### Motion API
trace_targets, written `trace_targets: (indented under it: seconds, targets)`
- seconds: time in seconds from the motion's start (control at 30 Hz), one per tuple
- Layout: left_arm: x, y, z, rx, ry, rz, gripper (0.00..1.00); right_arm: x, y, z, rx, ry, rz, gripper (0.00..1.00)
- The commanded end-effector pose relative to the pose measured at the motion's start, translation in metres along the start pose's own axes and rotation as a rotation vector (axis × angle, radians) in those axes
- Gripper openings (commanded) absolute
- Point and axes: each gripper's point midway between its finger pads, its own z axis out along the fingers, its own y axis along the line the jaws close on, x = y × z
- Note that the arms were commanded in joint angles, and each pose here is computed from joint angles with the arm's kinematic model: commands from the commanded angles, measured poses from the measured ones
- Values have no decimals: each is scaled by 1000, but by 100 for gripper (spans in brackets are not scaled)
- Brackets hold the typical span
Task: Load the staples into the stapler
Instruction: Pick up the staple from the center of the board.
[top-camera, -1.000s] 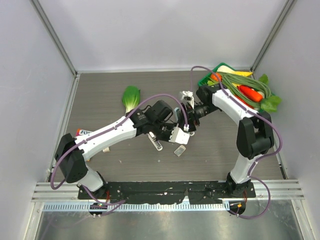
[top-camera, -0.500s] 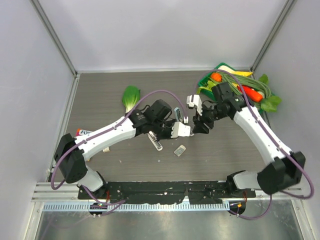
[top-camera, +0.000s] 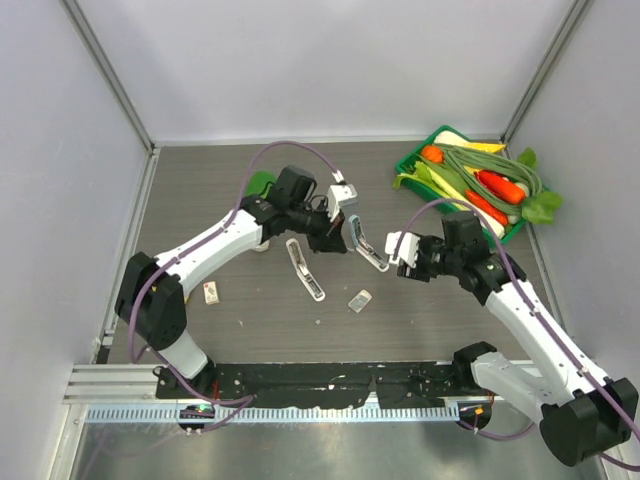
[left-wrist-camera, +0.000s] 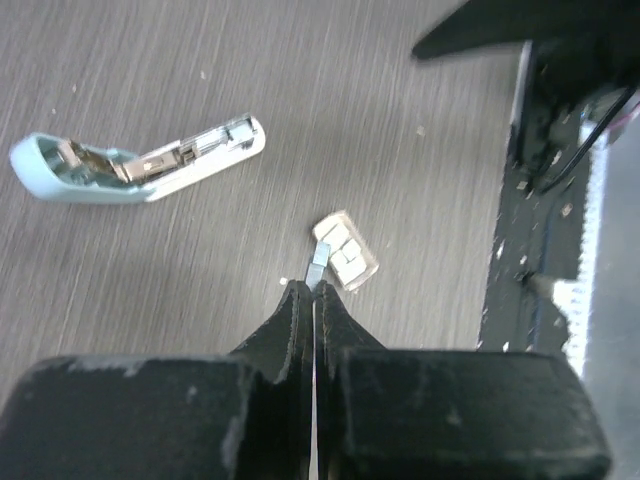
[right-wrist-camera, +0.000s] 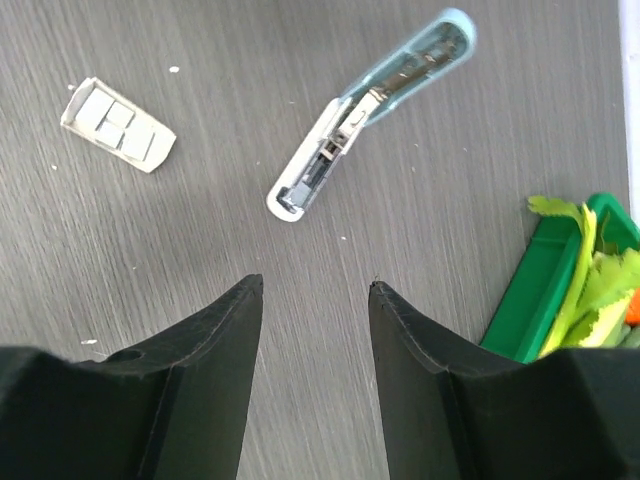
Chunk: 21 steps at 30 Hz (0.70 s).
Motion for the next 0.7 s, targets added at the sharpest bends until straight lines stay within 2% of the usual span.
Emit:
trace_targets:
  seconds: [0.0, 0.2, 0.47, 0.67]
  targets:
    - [-40, -15, -4, 134, -176, -150, 1, -13, 0, 20, 4, -80, -253, 52]
    - [-53, -14, 0, 212, -268, -316, 1, -49, 12, 40, -12, -133, -449, 51]
    - [-41, -5, 10, 229, -264, -456, 1, -83, 3, 24, -8, -222, -425, 50]
    - [-37, -3, 14, 228, -261, -473, 0, -86, 1, 15, 12, -224, -427, 50]
